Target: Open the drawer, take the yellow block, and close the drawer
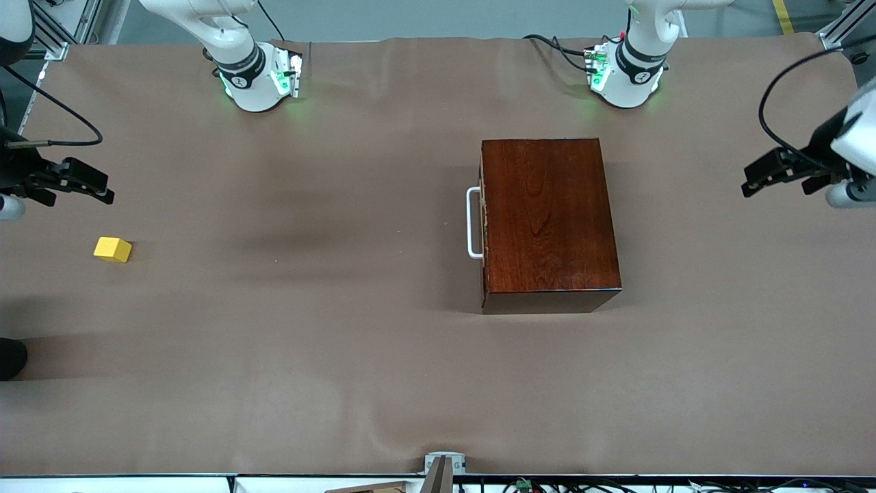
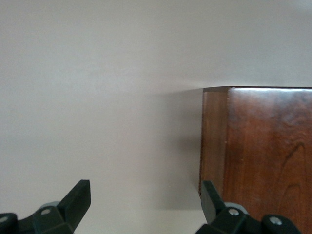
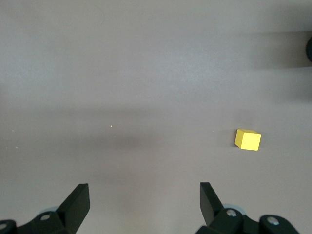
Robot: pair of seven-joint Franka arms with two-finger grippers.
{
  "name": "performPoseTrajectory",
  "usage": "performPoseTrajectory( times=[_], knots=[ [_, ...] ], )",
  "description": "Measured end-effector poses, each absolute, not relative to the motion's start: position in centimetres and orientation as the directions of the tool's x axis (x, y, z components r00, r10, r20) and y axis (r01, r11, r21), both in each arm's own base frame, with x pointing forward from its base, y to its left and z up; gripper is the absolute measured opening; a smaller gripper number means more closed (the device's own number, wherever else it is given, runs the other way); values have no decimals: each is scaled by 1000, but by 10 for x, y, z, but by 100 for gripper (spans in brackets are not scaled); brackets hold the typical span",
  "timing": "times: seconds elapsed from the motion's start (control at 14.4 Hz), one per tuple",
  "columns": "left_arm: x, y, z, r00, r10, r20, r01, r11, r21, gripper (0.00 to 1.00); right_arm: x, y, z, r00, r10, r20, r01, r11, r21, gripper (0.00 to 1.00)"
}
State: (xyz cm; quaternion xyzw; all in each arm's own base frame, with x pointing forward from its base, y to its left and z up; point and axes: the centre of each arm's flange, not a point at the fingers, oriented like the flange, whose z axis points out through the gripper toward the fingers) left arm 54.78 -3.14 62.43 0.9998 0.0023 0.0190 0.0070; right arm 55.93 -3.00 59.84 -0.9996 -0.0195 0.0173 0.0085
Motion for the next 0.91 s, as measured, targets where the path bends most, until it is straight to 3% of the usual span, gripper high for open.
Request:
performPoseTrajectory(
  times=[0.91],
  knots=[
    [533, -31, 639, 997, -74, -14, -74, -997, 11, 100, 559, -32, 598, 998, 50, -38, 49, -999, -18, 100]
  ],
)
